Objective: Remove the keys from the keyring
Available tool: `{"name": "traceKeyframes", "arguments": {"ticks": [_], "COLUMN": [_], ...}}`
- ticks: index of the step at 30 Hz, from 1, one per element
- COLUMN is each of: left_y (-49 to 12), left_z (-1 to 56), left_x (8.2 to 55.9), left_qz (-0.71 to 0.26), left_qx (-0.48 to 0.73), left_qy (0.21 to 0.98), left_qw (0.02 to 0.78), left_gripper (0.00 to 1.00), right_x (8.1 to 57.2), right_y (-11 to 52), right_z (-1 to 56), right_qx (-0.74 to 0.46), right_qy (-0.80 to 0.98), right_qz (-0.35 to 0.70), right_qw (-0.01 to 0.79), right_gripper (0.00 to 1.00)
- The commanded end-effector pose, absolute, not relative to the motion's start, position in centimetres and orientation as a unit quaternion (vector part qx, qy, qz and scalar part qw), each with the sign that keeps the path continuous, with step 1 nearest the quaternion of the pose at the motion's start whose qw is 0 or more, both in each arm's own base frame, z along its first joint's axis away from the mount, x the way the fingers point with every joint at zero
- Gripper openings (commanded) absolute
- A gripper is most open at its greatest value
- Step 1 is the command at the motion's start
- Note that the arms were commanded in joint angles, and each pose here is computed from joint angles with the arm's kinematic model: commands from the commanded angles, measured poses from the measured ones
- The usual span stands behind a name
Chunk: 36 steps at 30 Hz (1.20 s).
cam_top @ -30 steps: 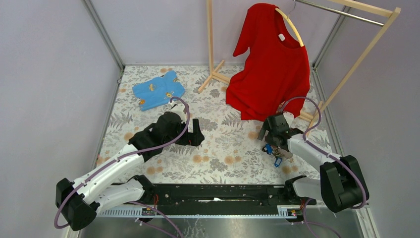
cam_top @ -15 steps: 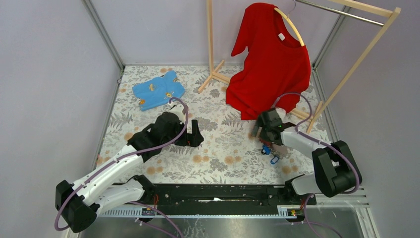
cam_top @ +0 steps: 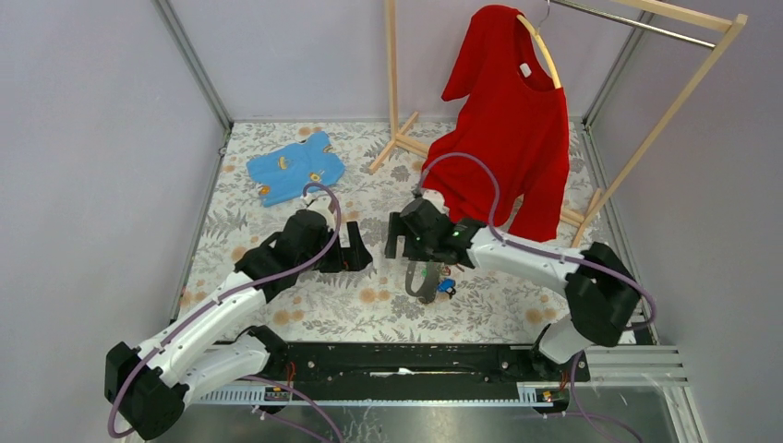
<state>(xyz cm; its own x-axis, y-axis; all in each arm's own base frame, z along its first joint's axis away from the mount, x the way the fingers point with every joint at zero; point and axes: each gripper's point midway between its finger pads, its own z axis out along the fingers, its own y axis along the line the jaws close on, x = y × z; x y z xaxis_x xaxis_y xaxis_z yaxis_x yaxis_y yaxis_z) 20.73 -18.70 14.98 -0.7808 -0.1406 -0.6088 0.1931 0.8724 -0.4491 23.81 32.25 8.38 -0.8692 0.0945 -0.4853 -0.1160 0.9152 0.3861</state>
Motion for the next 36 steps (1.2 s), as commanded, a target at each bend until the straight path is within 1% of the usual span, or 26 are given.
{"name": "traceKeyframes", "arguments": {"ticks": [1,4,8,12,18,21,23,24,25,27,28,31,33,36], "left_y": [-20.1,-21.2,-22.0,-22.3,-21.8,-21.5,-21.3,-21.3,-21.2,-21.2,-21.3,-21.4,-21.5,-21.9], "left_z": [15.2,14.2,13.5,12.5,11.9,11.7,11.4,11.4,11.3,11.3,11.4,11.4,11.3,11.2], "left_x": [20.5,20.1,20.0,19.9,19.7,19.6,19.5,19.5,19.5,19.5,19.5,19.5,19.4,19.2], "left_qz": [-0.299,-0.325,-0.343,-0.349,-0.348,-0.349,-0.348,-0.349,-0.349,-0.353,-0.355,-0.362,-0.367,-0.385], "left_qx": [0.009,0.005,-0.006,-0.015,-0.020,-0.027,-0.031,-0.032,-0.034,-0.039,-0.040,-0.043,-0.044,-0.046], "left_qy": [0.897,0.896,0.894,0.898,0.899,0.898,0.899,0.899,0.899,0.897,0.896,0.895,0.894,0.889], "left_qw": [0.327,0.303,0.287,0.268,0.265,0.265,0.263,0.263,0.264,0.263,0.262,0.258,0.255,0.245], "left_gripper": [0.99,0.99,0.99,0.99,0.99,0.99,0.99,0.99,0.99,0.99,0.99,0.99,0.99,0.98], "right_x": [24.5,23.1,21.9,22.6,24.5,24.4,23.8,23.5,23.1,22.5,22.3,22.2,22.2,22.3], "right_y": [26.1,23.3,22.3,22.0,23.5,23.5,23.6,23.6,23.5,23.6,23.7,24.7,25.7,27.3], "right_z": [10.2,8.2,6.2,4.7,2.8,1.3,0.4,-0.1,-0.6,-1.2,-1.3,-0.8,0.0,1.5], "right_qx": [0.027,0.027,0.025,0.028,-0.005,-0.016,-0.023,-0.024,-0.024,-0.024,-0.024,-0.027,-0.033,-0.044], "right_qy": [0.947,0.954,0.963,0.966,0.967,0.969,0.971,0.972,0.974,0.977,0.977,0.977,0.974,0.966], "right_qz": [0.146,0.121,0.100,0.071,0.017,-0.020,-0.029,-0.030,-0.031,-0.024,-0.017,0.017,0.051,0.109], "right_qw": [0.283,0.273,0.249,0.246,0.254,0.245,0.236,0.230,0.222,0.212,0.210,0.211,0.216,0.231], "right_gripper": [1.00,1.00,0.99,0.93,0.92,0.91,0.87,0.84,0.77,0.60,0.54,0.44,0.40,0.39]}}
